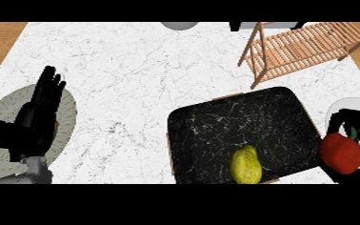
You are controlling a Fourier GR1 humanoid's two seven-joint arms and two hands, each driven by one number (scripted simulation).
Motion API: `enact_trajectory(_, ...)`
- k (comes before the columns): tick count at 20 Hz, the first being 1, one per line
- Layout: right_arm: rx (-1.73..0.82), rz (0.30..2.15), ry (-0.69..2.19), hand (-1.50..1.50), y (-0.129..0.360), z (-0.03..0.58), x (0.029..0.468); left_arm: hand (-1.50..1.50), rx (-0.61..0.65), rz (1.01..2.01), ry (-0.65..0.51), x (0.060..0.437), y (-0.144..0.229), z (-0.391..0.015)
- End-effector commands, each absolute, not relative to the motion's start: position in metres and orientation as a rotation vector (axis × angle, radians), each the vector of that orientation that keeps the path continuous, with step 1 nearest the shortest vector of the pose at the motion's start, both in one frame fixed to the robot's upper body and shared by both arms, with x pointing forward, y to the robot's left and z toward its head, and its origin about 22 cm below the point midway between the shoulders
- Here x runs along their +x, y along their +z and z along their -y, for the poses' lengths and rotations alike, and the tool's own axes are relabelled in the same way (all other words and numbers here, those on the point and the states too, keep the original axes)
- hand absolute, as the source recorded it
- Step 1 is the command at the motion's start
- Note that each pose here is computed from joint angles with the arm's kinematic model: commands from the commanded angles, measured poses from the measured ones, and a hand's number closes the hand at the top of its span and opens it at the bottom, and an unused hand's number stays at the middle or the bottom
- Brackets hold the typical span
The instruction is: Pick the bell pepper from the tray and place it in the tiered shelf
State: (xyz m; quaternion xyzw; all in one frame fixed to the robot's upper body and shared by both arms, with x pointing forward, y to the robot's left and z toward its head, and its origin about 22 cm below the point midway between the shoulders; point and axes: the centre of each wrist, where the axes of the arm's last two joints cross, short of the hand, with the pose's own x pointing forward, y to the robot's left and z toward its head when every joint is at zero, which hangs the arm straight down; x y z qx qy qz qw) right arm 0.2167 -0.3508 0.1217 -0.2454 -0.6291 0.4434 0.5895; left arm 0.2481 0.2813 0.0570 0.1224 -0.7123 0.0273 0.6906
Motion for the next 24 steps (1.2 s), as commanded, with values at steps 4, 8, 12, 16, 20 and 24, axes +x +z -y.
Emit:
enact_trajectory(4,-0.710,1.588,0.717,1.50,0.201,0.374,0.203,0.00,0.294,1.606,0.042,0.251,0.059,-0.278)
enact_trajectory(8,-0.819,1.552,0.693,1.50,0.251,0.382,0.207,0.00,0.236,1.599,0.041,0.259,0.066,-0.276)
enact_trajectory(12,-0.810,1.557,0.629,1.50,0.265,0.400,0.223,0.00,0.240,1.603,0.038,0.255,0.053,-0.272)
enact_trajectory(16,-0.844,1.570,0.566,1.50,0.259,0.405,0.259,0.00,0.229,1.589,0.037,0.252,0.054,-0.282)
enact_trajectory(20,-0.851,1.549,0.538,1.50,0.248,0.405,0.274,0.00,0.232,1.606,0.045,0.247,0.060,-0.252)
enact_trajectory(24,-0.855,1.559,0.507,1.50,0.248,0.404,0.316,0.00,0.264,1.602,0.025,0.266,0.062,-0.267)
